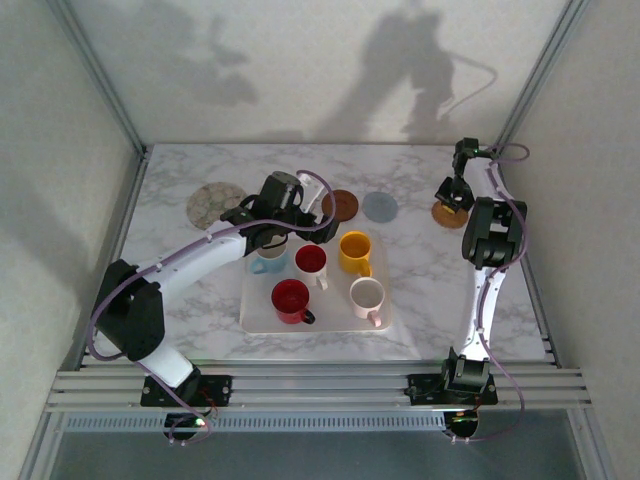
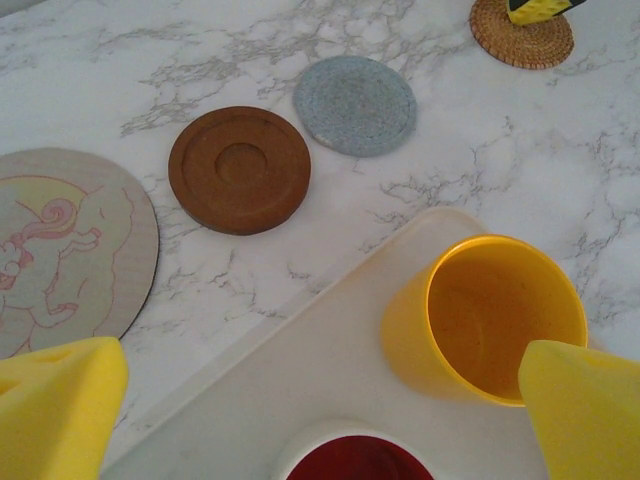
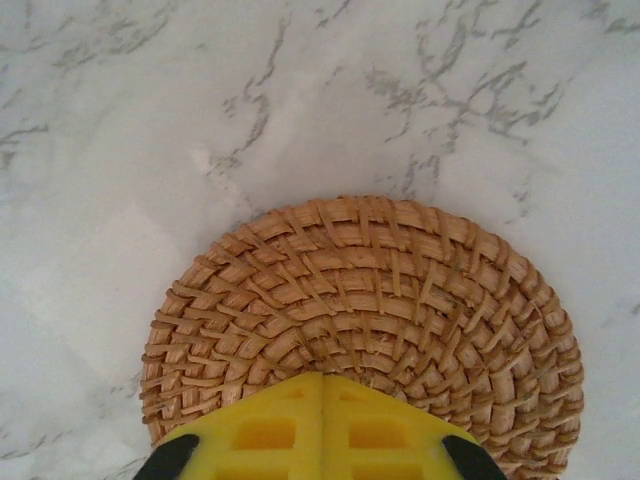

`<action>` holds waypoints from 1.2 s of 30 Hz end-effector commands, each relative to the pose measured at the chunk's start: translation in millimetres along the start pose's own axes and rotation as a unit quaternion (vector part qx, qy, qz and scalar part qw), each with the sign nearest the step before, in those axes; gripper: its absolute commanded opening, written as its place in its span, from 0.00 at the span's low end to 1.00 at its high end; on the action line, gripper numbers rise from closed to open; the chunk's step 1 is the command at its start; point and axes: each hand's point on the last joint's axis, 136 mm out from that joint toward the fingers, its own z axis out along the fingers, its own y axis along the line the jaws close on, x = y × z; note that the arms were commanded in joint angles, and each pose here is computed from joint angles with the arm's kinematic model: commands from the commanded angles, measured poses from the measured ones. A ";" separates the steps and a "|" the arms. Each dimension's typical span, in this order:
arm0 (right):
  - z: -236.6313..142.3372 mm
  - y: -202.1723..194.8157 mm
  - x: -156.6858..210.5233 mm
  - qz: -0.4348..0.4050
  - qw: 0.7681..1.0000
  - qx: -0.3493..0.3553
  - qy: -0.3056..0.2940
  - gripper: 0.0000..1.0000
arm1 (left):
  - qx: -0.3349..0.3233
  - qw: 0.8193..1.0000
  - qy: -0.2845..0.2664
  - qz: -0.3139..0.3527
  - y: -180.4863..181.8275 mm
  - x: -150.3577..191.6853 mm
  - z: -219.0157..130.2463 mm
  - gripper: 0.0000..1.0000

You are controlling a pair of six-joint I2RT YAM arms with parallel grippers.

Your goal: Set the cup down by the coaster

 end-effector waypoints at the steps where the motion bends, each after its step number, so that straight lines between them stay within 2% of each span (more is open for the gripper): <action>1: 13.0 9.8 27.5 -0.016 0.998 -0.020 0.057 0.00 | -0.015 1.000 0.006 -0.002 8.0 5.7 -4.1 1.00; 6: 14.8 22.6 42.1 -0.036 0.996 -0.036 0.075 0.00 | -0.014 1.000 0.005 -0.005 7.7 6.0 -2.7 1.00; 17: 19.0 48.4 49.6 -0.050 0.994 -0.054 0.086 0.00 | -0.017 1.000 0.006 -0.004 8.7 9.0 -6.2 1.00; 36: 26.7 63.6 55.0 -0.060 0.991 -0.064 0.096 0.00 | -0.013 1.000 0.005 -0.005 7.9 8.5 -0.9 1.00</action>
